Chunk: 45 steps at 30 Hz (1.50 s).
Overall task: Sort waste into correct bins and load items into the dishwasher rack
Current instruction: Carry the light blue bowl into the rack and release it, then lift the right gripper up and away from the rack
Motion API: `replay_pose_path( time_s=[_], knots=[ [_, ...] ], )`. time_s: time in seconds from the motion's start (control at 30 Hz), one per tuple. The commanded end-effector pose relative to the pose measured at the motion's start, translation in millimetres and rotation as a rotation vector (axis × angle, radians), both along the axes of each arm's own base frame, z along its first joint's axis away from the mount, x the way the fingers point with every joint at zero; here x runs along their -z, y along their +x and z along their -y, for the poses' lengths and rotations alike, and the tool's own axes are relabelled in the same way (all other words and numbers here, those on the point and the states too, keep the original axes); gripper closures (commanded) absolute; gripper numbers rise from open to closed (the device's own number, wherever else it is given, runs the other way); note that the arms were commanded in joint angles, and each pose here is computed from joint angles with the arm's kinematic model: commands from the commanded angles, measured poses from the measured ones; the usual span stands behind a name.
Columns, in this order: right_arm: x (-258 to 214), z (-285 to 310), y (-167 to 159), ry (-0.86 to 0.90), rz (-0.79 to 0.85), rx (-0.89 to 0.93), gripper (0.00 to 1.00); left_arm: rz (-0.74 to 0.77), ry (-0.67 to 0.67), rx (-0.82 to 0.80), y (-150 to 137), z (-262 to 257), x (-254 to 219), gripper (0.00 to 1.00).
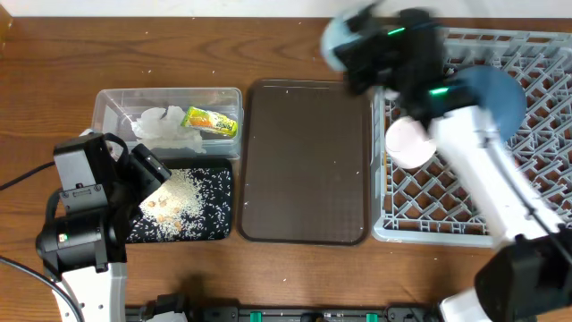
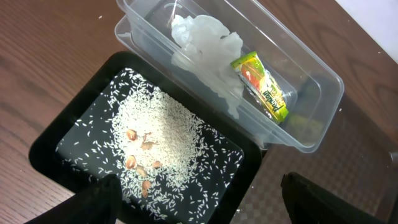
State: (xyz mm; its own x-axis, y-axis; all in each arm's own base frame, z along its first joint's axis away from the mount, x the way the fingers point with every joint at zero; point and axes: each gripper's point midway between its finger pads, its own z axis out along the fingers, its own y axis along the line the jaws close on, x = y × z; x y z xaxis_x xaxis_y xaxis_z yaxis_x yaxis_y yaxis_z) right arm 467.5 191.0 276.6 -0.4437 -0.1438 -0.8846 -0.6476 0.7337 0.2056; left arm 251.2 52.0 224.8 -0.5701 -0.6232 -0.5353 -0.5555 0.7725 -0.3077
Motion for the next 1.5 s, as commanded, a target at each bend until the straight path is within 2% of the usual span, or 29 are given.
replay_pose_path(
  time_s=[0.0, 0.13, 0.27, 0.33, 0.5, 0.67, 0.87, 1.03, 1.2, 1.37, 1.47],
  knots=[
    [-13.1, 41.5, -10.2, 0.282, -0.139, -0.137, 0.99, 0.003, 0.013, -0.008, 0.0, -3.2, -3.2, 0.15],
    [-10.7, 106.4, -3.9, 0.46, -0.146, -0.233, 0.98, 0.003, 0.014, -0.008, 0.1, -3.3, -3.2, 0.15],
    [9.1, 142.5, -0.6, 0.579, -0.163, -0.362, 0.96, 0.003, 0.013, -0.008, 0.0, -3.2, -3.2, 0.15],
    [31.5, 157.5, 11.9, 0.624, -0.238, -0.312, 0.94, 0.003, 0.013, -0.008, 0.0, -3.2, -3.2, 0.15],
    [75.6, 168.7, 28.4, 0.647, -0.274, -0.288, 0.9, 0.003, 0.014, -0.008, 0.1, -3.3, -3.2, 0.15],
    [83.7, 169.3, 32.7, 0.632, -0.246, -0.298, 0.9, 0.003, 0.014, -0.008, 0.1, -3.3, -3.2, 0.15],
    [52.6, 170.7, 36.5, 0.645, -0.261, -0.294, 0.91, 0.003, 0.013, -0.008, 0.0, -3.2, -3.2, 0.15],
    [-23.9, 163.9, 15.4, 0.579, -0.096, -0.336, 0.9, 0.003, 0.013, -0.008, 0.0, -3.2, -3.2, 0.15],
    [-60.2, 161.2, 12.8, 0.623, -0.205, -0.321, 0.91, 0.003, 0.014, -0.008, 0.1, -3.3, -3.2, 0.15],
    [-64.5, 162.5, 22.3, 0.703, -0.313, -0.282, 0.91, 0.003, 0.013, -0.008, 0.0, -3.2, -3.2, 0.15],
    [-71.4, 167.5, 34.6, 0.784, -0.309, -0.238, 0.91, 0.003, 0.013, -0.008, 0.0, -3.2, -3.2, 0.15]
  ],
)
